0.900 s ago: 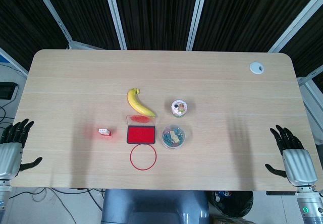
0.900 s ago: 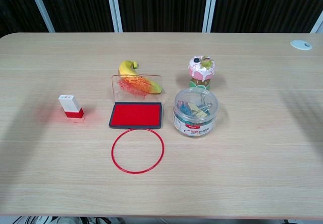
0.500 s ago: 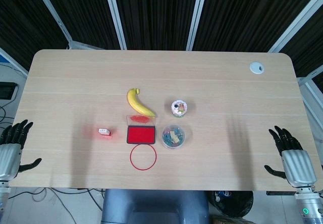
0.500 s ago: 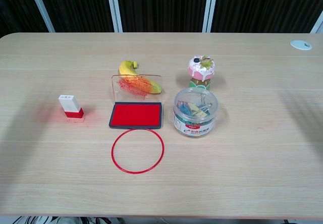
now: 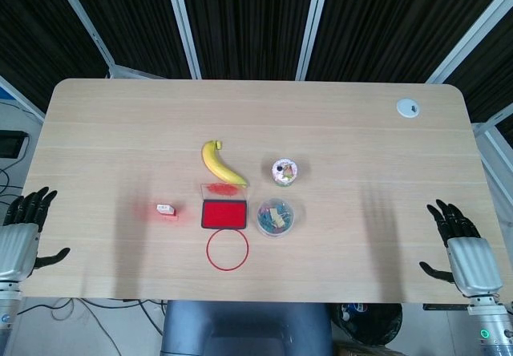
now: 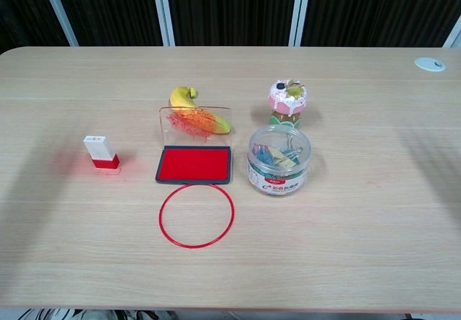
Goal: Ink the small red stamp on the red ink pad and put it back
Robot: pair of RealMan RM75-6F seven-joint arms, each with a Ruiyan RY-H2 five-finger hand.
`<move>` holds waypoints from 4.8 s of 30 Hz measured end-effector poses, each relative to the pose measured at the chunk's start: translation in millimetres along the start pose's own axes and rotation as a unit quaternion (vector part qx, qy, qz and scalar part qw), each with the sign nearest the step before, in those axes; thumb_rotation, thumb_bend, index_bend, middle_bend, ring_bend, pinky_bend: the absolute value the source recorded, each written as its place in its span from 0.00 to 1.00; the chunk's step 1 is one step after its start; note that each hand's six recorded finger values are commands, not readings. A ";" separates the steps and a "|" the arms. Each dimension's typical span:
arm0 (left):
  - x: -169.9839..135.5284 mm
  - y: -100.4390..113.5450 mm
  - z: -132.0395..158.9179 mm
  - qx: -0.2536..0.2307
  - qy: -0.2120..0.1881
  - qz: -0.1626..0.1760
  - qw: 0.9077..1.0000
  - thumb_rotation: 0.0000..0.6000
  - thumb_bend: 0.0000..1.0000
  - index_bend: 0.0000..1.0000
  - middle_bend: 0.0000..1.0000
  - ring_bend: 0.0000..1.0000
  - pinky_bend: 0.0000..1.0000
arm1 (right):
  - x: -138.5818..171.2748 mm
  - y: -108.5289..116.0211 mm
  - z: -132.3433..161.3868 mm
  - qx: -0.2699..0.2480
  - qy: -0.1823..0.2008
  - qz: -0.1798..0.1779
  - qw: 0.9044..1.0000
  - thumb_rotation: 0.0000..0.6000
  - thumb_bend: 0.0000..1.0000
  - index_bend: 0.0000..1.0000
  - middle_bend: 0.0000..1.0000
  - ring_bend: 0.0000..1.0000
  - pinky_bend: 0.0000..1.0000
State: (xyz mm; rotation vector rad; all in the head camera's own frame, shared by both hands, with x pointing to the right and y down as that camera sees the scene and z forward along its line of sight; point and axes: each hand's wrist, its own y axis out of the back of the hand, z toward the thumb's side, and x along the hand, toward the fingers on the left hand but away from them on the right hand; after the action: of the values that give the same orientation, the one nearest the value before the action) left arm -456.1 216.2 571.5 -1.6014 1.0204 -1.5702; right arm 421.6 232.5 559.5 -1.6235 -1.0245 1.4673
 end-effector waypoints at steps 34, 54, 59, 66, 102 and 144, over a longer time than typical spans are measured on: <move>117.0 -71.1 128.1 0.079 -0.106 -0.093 0.987 1.00 0.17 0.32 0.34 0.22 0.31 | -0.9 -0.5 -3.7 -0.027 -0.013 0.014 0.999 1.00 0.09 0.00 0.00 0.00 0.18; 128.5 -109.0 172.7 0.111 -0.133 -0.120 0.977 1.00 0.24 0.41 0.41 0.22 0.31 | -2.6 0.8 -2.6 -0.037 -0.013 0.014 0.999 1.00 0.10 0.00 0.00 0.00 0.18; 128.5 -112.1 173.0 0.114 -0.133 -0.123 0.977 1.00 0.27 0.43 0.42 0.22 0.31 | -2.6 0.8 -2.1 -0.038 -0.013 0.014 0.999 1.00 0.10 0.00 0.00 0.00 0.18; 128.5 -114.9 171.4 0.118 -0.133 -0.126 0.976 1.00 0.30 0.44 0.43 0.23 0.31 | -2.7 0.7 -1.2 -0.040 -0.013 0.014 0.999 1.00 0.10 0.00 0.00 0.00 0.18; 128.0 -116.5 174.9 0.119 -0.141 -0.116 0.976 1.00 0.49 0.62 0.62 0.43 0.52 | -1.8 0.2 -2.0 -0.044 -0.016 0.016 0.999 1.00 0.11 0.00 0.00 0.00 0.18; 122.6 -112.4 294.9 0.133 -0.191 -0.066 0.970 1.00 0.54 0.73 0.74 0.57 0.64 | -2.2 -1.0 -3.4 -0.054 -0.020 0.021 0.998 1.00 0.11 0.00 0.00 0.00 0.18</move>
State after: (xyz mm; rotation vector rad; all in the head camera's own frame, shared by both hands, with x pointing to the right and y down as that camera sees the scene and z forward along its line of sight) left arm -156.8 143.5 711.9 -1.7173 0.4850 -1.3416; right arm 424.8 231.0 561.7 -1.7077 -1.1160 1.5001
